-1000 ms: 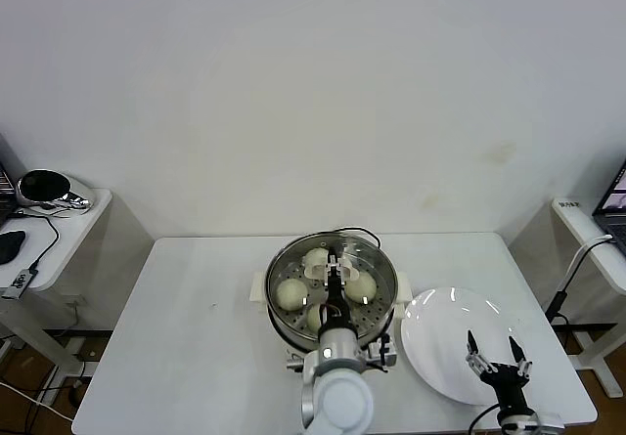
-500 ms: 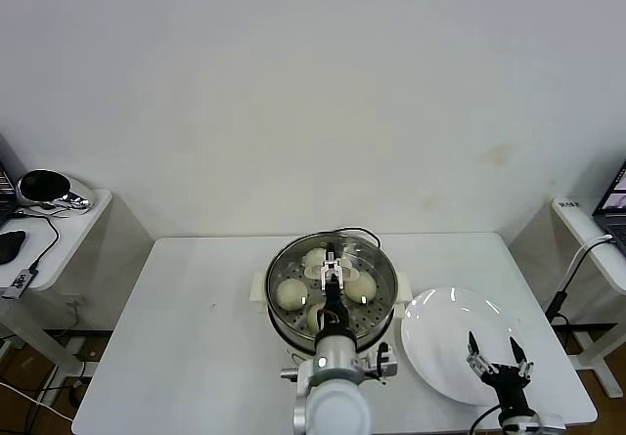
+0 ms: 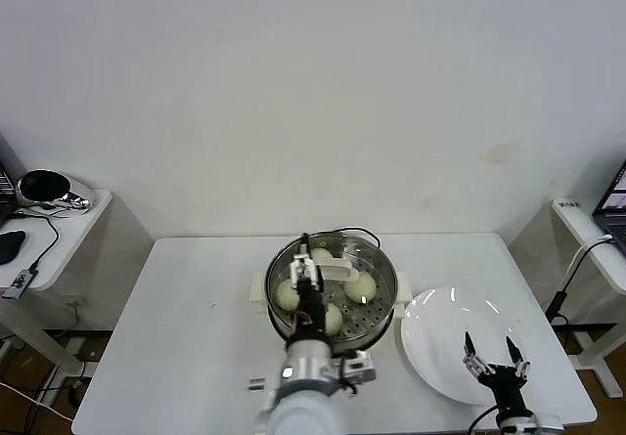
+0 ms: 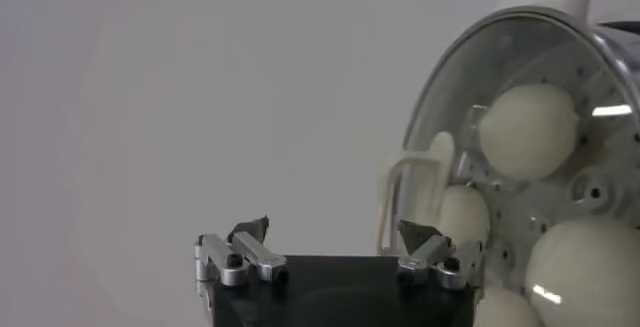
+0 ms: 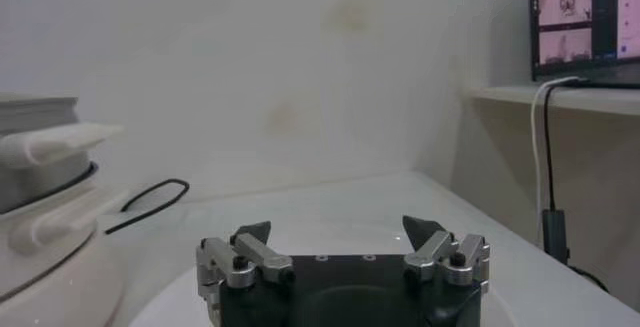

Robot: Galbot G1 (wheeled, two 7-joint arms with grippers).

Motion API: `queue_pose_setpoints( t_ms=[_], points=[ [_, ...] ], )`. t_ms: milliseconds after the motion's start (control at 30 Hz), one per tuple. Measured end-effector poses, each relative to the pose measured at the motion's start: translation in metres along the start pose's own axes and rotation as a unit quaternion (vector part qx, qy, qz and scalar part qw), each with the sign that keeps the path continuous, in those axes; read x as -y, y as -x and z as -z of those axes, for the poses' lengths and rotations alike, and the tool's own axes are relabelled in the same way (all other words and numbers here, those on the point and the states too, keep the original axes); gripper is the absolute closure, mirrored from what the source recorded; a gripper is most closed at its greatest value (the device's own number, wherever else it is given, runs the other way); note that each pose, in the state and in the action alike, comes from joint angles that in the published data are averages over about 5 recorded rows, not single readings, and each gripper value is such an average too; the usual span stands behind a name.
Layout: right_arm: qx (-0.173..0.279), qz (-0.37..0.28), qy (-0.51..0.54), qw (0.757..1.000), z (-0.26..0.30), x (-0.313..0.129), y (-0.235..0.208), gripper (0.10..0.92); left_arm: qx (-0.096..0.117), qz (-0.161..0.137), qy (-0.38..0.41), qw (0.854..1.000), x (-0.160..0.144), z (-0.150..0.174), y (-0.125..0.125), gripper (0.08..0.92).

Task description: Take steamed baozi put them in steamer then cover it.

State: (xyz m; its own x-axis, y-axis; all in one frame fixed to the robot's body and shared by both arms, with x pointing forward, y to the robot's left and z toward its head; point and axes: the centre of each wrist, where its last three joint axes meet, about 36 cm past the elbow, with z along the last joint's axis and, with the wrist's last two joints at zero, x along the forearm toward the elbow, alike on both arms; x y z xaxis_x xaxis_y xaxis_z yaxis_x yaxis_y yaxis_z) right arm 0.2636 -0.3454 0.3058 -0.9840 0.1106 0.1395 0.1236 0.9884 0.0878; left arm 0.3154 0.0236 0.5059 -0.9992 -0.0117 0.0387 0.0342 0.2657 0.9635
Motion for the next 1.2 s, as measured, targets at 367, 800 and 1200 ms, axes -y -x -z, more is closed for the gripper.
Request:
queue_pose_setpoints(
  t_ms=[367, 800, 1200],
  points=[
    [-0.014, 0.028, -0.012, 0.999, 0.002, -0.012, -0.013, 0.2, -0.096, -0.019, -0.182, 0.978, -0.035, -0.114, 0.003, 0.177],
    [-0.033, 0.045, -0.02, 0.998, 0.001, -0.027, -0.037, 0.2, -0.051, -0.087, -0.418, 0.903, 0.019, -0.224, -0.033, 0.177],
    [-0.074, 0.07, -0.046, 0.994, 0.024, -0.03, -0.055, 0.2, -0.066, -0.096, -0.514, 0.85, 0.044, -0.251, -0.069, 0.177]
  ],
)
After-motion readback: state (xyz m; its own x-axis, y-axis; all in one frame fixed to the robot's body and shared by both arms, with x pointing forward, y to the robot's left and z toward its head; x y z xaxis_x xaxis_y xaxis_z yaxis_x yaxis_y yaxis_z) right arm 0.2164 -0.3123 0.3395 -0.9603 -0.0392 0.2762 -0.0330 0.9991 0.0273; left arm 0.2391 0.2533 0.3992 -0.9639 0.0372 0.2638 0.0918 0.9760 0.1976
